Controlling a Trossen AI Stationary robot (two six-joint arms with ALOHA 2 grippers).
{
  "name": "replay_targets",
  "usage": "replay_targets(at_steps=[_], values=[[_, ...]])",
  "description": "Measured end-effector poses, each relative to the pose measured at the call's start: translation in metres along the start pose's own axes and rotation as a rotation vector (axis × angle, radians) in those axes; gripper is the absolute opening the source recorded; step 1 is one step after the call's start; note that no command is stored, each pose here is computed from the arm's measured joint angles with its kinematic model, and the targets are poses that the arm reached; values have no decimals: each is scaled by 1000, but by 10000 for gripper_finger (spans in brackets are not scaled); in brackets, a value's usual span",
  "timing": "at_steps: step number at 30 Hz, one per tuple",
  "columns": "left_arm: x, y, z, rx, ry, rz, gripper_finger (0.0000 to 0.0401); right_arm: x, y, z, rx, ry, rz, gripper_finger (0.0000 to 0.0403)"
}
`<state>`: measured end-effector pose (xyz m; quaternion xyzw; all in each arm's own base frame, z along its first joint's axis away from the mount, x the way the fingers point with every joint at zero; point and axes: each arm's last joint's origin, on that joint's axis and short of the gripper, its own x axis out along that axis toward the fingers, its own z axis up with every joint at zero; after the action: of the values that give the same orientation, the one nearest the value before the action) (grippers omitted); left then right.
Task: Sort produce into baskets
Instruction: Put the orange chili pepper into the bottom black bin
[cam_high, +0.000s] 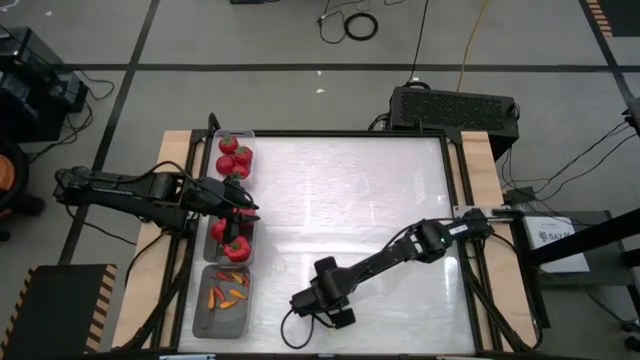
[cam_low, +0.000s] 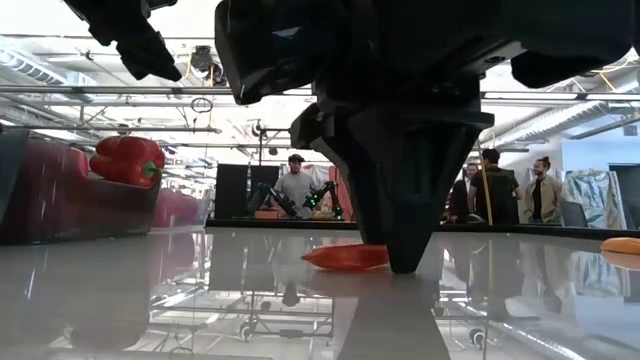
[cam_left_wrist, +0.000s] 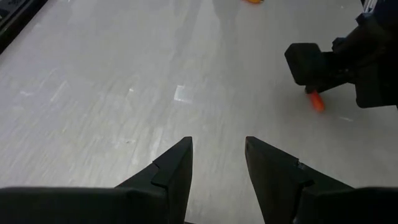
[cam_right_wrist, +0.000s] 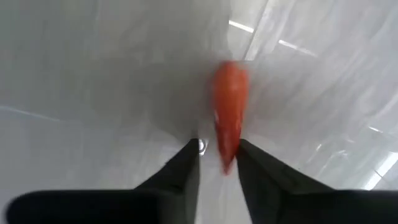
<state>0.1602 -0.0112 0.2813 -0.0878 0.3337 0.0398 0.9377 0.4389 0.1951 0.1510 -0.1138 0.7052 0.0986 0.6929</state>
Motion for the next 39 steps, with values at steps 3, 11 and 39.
replay_targets(at_steps=[3,11,39], values=[[0,0,0,0,0,0,154,0,0,0,0,0,2,54],[-1,0,-5,-1,50,-17,154,0,0,0,41,-1,-6,12],[-5,3,-18,8,189,-35,154,-63,-42,82,-250,-898,-235,0]])
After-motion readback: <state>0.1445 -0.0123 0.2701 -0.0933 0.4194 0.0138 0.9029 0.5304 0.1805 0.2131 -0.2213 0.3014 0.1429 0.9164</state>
